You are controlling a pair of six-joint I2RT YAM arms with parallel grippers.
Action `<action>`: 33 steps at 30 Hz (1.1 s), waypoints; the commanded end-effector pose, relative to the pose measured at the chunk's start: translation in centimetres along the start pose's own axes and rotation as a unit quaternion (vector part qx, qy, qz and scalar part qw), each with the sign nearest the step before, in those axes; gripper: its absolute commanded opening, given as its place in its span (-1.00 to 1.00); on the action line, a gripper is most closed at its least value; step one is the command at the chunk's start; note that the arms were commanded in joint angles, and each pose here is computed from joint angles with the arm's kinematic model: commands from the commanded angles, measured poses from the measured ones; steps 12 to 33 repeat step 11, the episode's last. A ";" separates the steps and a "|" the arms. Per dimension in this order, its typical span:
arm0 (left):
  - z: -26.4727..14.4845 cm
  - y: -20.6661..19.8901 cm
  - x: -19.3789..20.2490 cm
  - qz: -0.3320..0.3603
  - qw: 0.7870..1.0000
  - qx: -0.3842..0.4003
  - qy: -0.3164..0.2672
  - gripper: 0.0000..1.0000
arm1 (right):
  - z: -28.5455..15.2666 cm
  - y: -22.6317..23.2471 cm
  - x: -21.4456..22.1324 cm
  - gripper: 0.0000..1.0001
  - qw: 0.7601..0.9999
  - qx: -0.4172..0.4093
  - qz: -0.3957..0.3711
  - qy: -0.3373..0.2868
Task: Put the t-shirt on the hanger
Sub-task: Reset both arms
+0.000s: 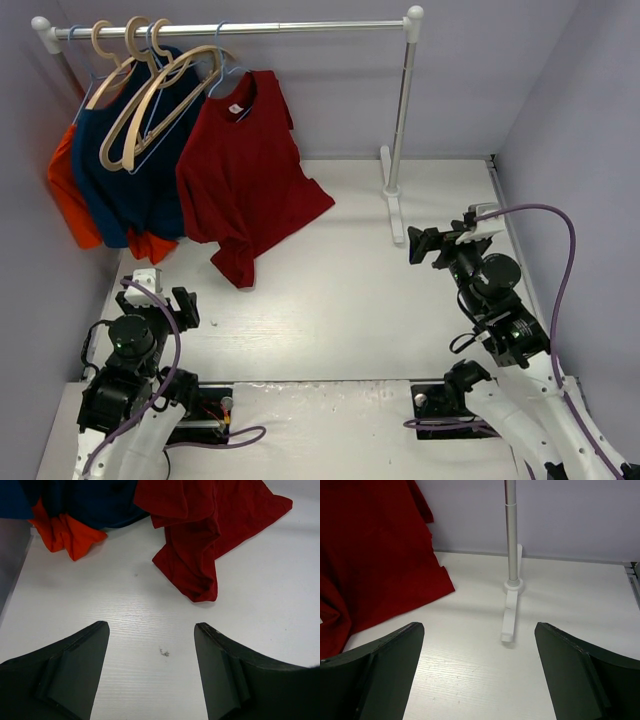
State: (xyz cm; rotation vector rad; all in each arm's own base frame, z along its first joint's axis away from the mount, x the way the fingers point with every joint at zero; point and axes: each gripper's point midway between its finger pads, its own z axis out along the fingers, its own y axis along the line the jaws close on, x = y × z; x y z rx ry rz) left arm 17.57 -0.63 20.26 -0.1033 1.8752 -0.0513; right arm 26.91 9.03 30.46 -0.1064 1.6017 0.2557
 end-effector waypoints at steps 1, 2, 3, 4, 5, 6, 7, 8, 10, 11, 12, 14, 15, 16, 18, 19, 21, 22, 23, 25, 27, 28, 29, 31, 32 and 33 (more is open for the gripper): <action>0.4 -0.4 -2.1 -0.011 0.999 0.004 -0.032 0.37 | 0.3 0.2 -3.2 1.00 0.999 0.003 0.017 -0.048; 0.4 -0.5 -2.0 -0.011 0.999 0.005 -0.031 0.37 | 0.3 0.2 -3.2 1.00 0.999 0.004 0.019 -0.049; 0.4 -0.5 -2.0 -0.011 0.999 0.004 -0.030 0.37 | 0.3 0.2 -3.2 1.00 0.999 0.004 0.018 -0.048; 0.4 -0.5 -2.0 -0.011 0.999 0.004 -0.030 0.37 | 0.3 0.2 -3.2 1.00 0.999 0.004 0.019 -0.048; 0.4 -0.5 -1.9 -0.010 1.000 0.004 -0.029 0.37 | 0.3 0.2 -3.2 1.00 0.999 0.005 0.018 -0.047; 0.4 -0.4 -1.9 -0.010 1.000 0.004 -0.030 0.37 | 0.3 0.2 -3.2 1.00 0.999 0.004 0.019 -0.049; 0.4 -0.5 -2.0 -0.011 0.999 0.004 -0.030 0.37 | 0.3 0.1 -3.2 1.00 0.999 0.005 0.020 -0.049; 0.4 -0.5 -2.0 -0.011 0.999 0.005 -0.032 0.37 | 0.3 0.1 -3.2 1.00 0.999 0.005 0.020 -0.048; 0.4 -0.4 -2.0 -0.011 0.999 0.004 -0.031 0.37 | 0.3 0.1 -3.2 1.00 0.999 0.005 0.021 -0.049; 0.4 -0.4 -1.9 -0.011 0.999 0.004 -0.030 0.37 | 0.3 0.2 -3.2 1.00 0.999 0.004 0.021 -0.049; 0.4 -0.4 -1.9 -0.011 0.999 0.004 -0.030 0.37 | 0.3 0.2 -3.2 1.00 0.999 0.004 0.021 -0.049; 0.4 -0.4 -1.9 -0.011 0.999 0.004 -0.030 0.37 | 0.3 0.2 -3.2 1.00 0.999 0.004 0.021 -0.049; 0.4 -0.4 -1.9 -0.011 0.999 0.004 -0.030 0.37 | 0.3 0.2 -3.2 1.00 0.999 0.004 0.021 -0.049; 0.4 -0.4 -1.9 -0.011 0.999 0.004 -0.030 0.37 | 0.3 0.2 -3.2 1.00 0.999 0.004 0.021 -0.049; 0.4 -0.4 -1.9 -0.011 0.999 0.004 -0.030 0.37 | 0.3 0.2 -3.2 1.00 0.999 0.004 0.021 -0.049; 0.4 -0.4 -1.9 -0.011 0.999 0.004 -0.030 0.37 | 0.3 0.2 -3.2 1.00 0.999 0.004 0.021 -0.049; 0.4 -0.4 -1.9 -0.011 0.999 0.004 -0.030 0.37 | 0.3 0.2 -3.2 1.00 0.999 0.004 0.021 -0.049; 0.4 -0.4 -1.9 -0.011 0.999 0.004 -0.030 0.37 | 0.3 0.2 -3.2 1.00 0.999 0.004 0.021 -0.049; 0.4 -0.4 -1.9 -0.011 0.999 0.004 -0.030 0.37 | 0.3 0.2 -3.2 1.00 0.999 0.004 0.021 -0.049; 0.4 -0.4 -1.9 -0.011 0.999 0.004 -0.030 0.37 | 0.3 0.2 -3.2 1.00 0.999 0.004 0.021 -0.049; 0.4 -0.4 -1.9 -0.011 0.999 0.004 -0.030 0.37 | 0.3 0.2 -3.2 1.00 0.999 0.004 0.021 -0.049; 0.4 -0.4 -1.9 -0.011 0.999 0.004 -0.030 0.37 | 0.3 0.2 -3.2 1.00 0.999 0.004 0.021 -0.049; 0.4 -0.4 -1.9 -0.011 0.999 0.004 -0.030 0.37 | 0.3 0.2 -3.2 1.00 0.999 0.004 0.021 -0.049; 0.4 -0.4 -1.9 -0.011 0.999 0.004 -0.030 0.37 | 0.3 0.2 -3.2 1.00 0.999 0.004 0.021 -0.049; 0.4 -0.4 -1.9 -0.011 0.999 0.004 -0.030 0.37 | 0.3 0.2 -3.2 1.00 0.999 0.004 0.021 -0.049; 0.4 -0.4 -1.9 -0.011 0.999 0.004 -0.030 0.37 | 0.3 0.2 -3.2 1.00 0.999 0.004 0.021 -0.049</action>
